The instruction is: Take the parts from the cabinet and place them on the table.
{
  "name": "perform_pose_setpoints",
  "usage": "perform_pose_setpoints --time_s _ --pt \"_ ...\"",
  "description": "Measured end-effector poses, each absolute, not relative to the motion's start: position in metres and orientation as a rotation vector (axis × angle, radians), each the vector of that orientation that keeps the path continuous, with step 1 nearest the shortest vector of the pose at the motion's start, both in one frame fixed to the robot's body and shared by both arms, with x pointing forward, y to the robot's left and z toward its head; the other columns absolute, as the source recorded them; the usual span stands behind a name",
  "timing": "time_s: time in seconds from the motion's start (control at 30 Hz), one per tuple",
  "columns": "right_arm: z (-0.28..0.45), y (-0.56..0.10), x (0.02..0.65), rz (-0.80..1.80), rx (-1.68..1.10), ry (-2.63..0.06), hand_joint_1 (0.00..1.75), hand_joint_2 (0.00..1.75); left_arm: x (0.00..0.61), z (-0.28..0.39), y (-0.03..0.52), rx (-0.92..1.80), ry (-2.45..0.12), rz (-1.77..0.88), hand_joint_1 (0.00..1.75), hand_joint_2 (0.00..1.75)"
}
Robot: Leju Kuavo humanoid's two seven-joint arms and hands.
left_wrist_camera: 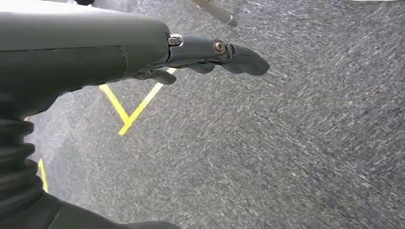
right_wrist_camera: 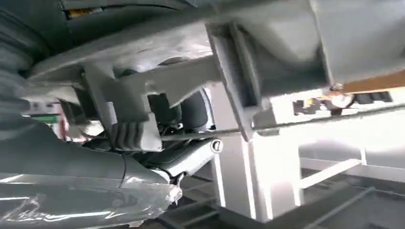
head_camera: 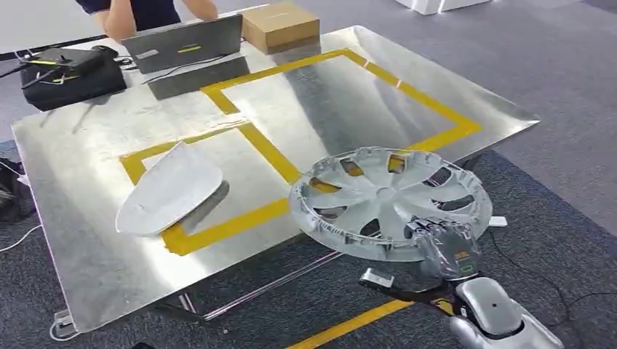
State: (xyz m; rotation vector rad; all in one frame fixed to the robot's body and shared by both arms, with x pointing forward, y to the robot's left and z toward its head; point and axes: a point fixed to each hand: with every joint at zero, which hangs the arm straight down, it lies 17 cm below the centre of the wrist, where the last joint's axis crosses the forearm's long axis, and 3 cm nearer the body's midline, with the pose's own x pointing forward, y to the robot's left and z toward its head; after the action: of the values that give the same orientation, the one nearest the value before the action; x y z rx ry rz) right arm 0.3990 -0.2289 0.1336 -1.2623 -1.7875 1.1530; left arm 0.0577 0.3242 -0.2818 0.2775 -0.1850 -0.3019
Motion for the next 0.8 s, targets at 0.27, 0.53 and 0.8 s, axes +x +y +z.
perform_pose_setpoints --time_s 0.27,0.53,0.8 --pt "0.128 -0.262 0.400 1.106 -1.286 -1.716 1.75 1.75 0.054 -0.282 0.326 0.279 -0.169 -0.285 0.00 1.75" --pt "0.134 -0.267 0.404 1.108 -1.296 -1.740 1.75 1.75 0.052 -0.283 0.326 0.279 -0.155 -0.290 0.00 1.75" --pt "0.168 -0.235 0.450 1.111 -1.325 -1.835 1.75 1.75 0.058 -0.282 0.326 0.276 -0.163 -0.321 0.00 1.75"
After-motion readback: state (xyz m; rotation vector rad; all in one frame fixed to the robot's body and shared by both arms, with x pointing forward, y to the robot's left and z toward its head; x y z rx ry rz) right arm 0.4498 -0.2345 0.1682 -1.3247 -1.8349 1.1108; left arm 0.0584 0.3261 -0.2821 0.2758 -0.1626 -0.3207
